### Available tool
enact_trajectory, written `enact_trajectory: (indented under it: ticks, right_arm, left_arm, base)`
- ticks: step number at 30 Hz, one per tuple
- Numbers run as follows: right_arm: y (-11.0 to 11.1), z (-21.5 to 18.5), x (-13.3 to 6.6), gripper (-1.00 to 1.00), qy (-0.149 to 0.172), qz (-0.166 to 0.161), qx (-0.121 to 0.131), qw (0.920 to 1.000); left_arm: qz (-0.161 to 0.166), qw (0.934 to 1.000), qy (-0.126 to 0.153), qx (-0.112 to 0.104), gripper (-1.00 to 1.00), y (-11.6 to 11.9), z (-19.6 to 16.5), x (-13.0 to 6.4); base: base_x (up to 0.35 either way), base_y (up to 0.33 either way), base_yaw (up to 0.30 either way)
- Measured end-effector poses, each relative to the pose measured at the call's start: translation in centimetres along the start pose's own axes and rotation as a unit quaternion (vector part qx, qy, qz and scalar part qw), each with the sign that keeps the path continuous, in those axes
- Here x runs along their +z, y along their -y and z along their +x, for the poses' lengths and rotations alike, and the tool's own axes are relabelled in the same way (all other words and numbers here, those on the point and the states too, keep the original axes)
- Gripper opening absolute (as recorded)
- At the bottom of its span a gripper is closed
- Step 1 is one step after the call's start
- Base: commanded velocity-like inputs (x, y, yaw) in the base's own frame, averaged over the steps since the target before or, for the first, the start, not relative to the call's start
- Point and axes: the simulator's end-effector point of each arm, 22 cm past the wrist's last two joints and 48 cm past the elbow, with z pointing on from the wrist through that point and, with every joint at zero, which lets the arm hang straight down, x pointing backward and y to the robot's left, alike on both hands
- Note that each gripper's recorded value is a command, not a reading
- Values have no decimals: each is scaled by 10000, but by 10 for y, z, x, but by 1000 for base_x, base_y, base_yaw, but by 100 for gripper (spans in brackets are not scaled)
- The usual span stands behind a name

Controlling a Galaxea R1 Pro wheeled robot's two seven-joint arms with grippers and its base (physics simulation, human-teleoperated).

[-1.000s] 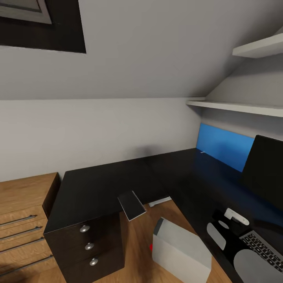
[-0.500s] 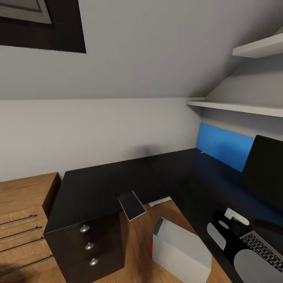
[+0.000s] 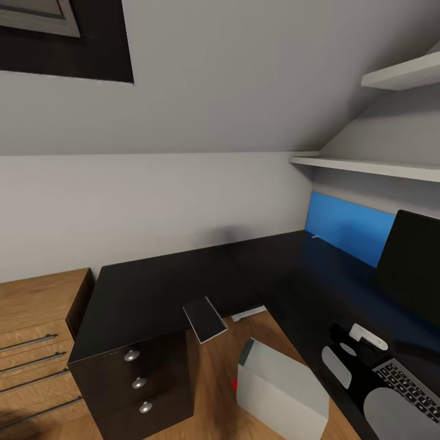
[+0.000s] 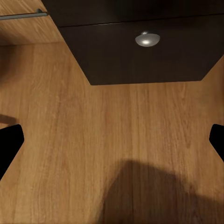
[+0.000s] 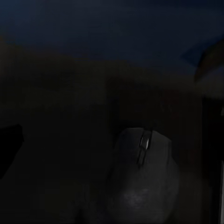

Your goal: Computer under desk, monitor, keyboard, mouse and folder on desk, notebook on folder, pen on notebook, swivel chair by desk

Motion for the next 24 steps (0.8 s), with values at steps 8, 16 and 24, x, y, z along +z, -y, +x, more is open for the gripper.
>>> enact_trajectory:
  ticks: [8,16,24]
  right_arm:
    - [0,0,0,100,4,-8,3,10000]
    - [-29,-32,-11,100,291,-261,299,9988]
    - [-31,-41,-20,100,345,-73,441,9984]
  left_arm:
    - [0,10000,-10,-2,100,0,0,0]
    - [-102,9992,-353,131,100,-10,33,0]
    - [-98,9991,-386,148,100,-11,37,0]
  base:
    - [0,0,0]
    - [0,0,0]
    - [0,0,152]
